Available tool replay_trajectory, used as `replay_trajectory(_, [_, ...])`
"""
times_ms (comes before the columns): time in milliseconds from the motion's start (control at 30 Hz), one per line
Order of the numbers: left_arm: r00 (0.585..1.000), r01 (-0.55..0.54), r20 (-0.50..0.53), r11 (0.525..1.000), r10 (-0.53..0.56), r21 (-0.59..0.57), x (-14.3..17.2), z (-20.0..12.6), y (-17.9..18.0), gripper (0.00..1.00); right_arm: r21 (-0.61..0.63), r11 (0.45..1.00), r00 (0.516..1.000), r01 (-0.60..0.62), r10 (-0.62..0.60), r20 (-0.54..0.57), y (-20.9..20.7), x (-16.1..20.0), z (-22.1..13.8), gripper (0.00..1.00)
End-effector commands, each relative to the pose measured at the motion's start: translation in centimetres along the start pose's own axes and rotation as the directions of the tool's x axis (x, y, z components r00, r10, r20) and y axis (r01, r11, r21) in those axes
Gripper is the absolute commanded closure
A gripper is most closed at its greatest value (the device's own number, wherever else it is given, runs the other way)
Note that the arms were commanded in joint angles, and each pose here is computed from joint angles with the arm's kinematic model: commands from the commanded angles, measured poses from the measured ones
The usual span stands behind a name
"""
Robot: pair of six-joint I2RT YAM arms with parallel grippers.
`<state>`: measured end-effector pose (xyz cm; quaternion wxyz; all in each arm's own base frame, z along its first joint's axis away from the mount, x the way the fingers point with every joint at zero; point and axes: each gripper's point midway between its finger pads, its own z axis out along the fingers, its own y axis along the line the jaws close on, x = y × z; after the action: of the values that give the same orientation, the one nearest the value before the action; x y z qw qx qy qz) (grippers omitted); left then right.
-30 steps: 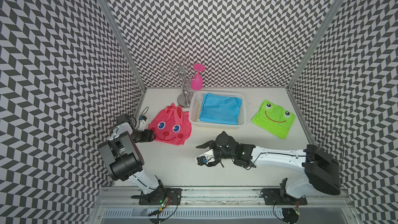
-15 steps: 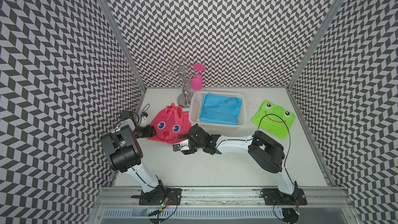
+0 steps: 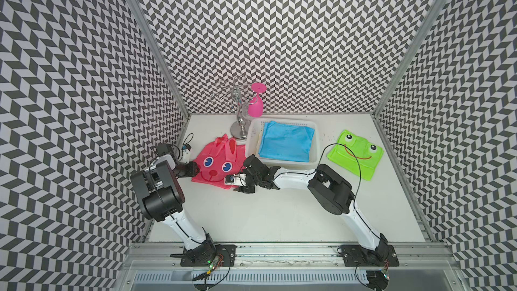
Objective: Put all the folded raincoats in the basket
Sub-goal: Pick up the raincoat from the center of the board.
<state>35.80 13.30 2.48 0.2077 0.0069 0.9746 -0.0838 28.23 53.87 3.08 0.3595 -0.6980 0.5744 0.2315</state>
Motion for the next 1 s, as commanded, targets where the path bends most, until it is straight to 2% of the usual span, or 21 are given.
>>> replay_trajectory(0, [0.983, 0.048, -0.179, 0.998, -0.039, 0.050, 5.1, 2.5, -1.2, 0.61, -0.102, 0.990, 0.988, -0.098, 0.085, -0.126, 2.6, 4.2, 1.7, 0.66])
replay_trajectory(100, [0.981, 0.042, -0.190, 0.998, -0.031, 0.055, 5.3, 2.4, -1.3, 0.63, -0.118, 0.986, 0.983, -0.116, 0.097, -0.154, 2.7, 4.8, 2.3, 0.83])
replay_trajectory(200, [0.981, 0.031, -0.192, 0.997, -0.018, 0.064, 5.5, 2.1, -1.6, 0.57, -0.140, 0.983, 0.984, -0.115, 0.094, -0.150, 2.9, 4.5, 2.4, 0.99])
replay_trajectory(400, [0.988, -0.010, -0.153, 0.997, 0.021, 0.071, 4.7, -0.2, -1.5, 0.31, -0.201, 0.978, 0.996, -0.063, 0.049, -0.072, 5.2, 1.2, 0.6, 1.00])
replay_trajectory(533, [0.992, -0.069, -0.097, 0.995, 0.076, 0.074, 3.6, -3.1, -1.1, 0.26, -0.234, 0.971, 0.998, -0.058, 0.065, 0.024, 7.3, -1.2, -3.0, 1.00])
replay_trajectory(700, [0.977, -0.210, -0.007, 0.970, 0.213, 0.121, 2.8, -5.4, -3.2, 0.22, -0.224, 0.965, 0.984, -0.138, 0.159, 0.078, 8.5, -2.6, -7.3, 1.00])
replay_trajectory(800, [0.942, -0.334, 0.106, 0.919, 0.318, 0.210, 2.6, -6.5, -6.3, 0.22, -0.212, 0.958, 0.970, -0.193, 0.218, 0.104, 8.5, -3.2, -8.9, 1.00])
replay_trajectory(867, [0.905, -0.413, 0.205, 0.883, 0.372, 0.223, 2.1, -7.3, -8.2, 0.20, -0.190, 0.961, 0.962, -0.201, 0.230, 0.145, 7.3, -3.7, -9.5, 1.00])
replay_trajectory(900, [0.878, -0.461, 0.256, 0.860, 0.405, 0.220, 2.0, -7.7, -9.2, 0.19, -0.233, 0.936, 0.937, -0.265, 0.307, 0.167, 7.3, -4.4, -9.8, 1.00])
replay_trajectory(967, [0.819, -0.547, 0.332, 0.812, 0.468, 0.204, 1.8, -8.3, -10.9, 0.16, -0.232, 0.927, 0.918, -0.295, 0.343, 0.201, 6.2, -5.4, -10.0, 1.00])
